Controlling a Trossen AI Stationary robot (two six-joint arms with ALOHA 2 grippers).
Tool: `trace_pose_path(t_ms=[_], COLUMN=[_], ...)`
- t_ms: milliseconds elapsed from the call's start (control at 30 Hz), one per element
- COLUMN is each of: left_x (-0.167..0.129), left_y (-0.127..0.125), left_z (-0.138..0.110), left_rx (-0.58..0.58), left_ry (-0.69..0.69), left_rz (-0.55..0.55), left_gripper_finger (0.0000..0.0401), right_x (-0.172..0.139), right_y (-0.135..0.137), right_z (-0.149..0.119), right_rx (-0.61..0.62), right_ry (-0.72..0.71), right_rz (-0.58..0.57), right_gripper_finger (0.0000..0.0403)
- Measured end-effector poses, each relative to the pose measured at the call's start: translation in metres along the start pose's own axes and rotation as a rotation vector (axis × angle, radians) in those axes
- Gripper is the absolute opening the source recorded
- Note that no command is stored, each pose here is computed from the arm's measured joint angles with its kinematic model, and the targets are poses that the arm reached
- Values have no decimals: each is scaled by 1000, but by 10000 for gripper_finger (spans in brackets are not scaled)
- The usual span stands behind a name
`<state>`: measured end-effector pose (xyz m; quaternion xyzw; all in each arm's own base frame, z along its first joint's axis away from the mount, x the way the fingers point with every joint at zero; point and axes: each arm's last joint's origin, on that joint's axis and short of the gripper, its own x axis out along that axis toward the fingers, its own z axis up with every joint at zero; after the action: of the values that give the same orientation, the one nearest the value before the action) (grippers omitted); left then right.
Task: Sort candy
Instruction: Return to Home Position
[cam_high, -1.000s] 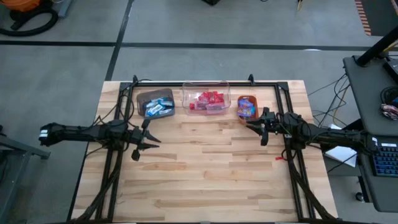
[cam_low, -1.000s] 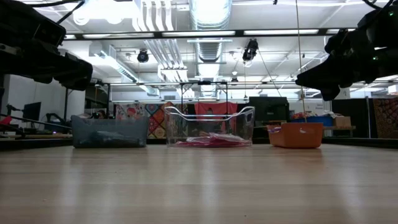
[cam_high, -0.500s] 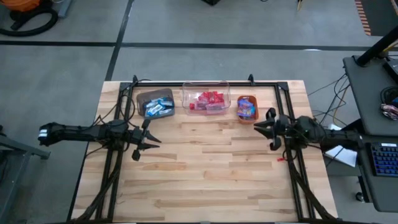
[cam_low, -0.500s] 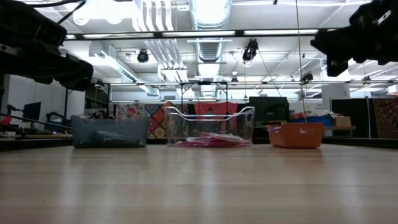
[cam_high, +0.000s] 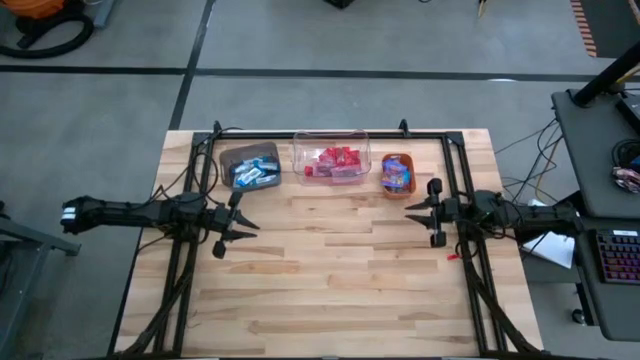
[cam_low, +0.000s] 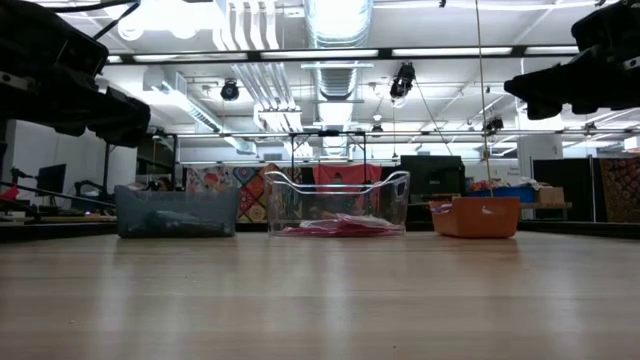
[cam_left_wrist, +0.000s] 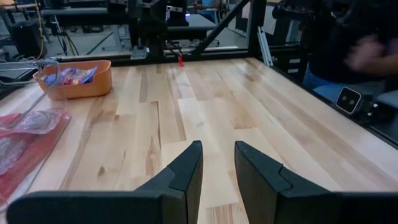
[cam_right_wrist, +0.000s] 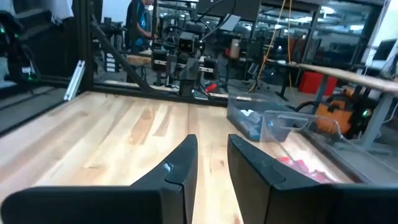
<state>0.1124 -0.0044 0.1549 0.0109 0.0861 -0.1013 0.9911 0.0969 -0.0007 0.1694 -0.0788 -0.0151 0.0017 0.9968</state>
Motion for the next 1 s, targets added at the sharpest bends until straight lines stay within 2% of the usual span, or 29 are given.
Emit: trace_pose_path(t_ms=[233,800,1000], left_x=[0,1,1], left_y=[0,0,0], left_z=[0,-1,-1], left_rx=[-1,-2,-2], left_ry=[3,9,9], left_rz=[0,0,-1], left_gripper_finger=[78,78,77], right_x=[1,2,2], right_y=[0,0,0], right_z=[-2,-2,-2], right_rx=[112,123,122], right_ry=[22,27,27], right_rz=[4,5,5], right_gripper_finger=[71,89,83])
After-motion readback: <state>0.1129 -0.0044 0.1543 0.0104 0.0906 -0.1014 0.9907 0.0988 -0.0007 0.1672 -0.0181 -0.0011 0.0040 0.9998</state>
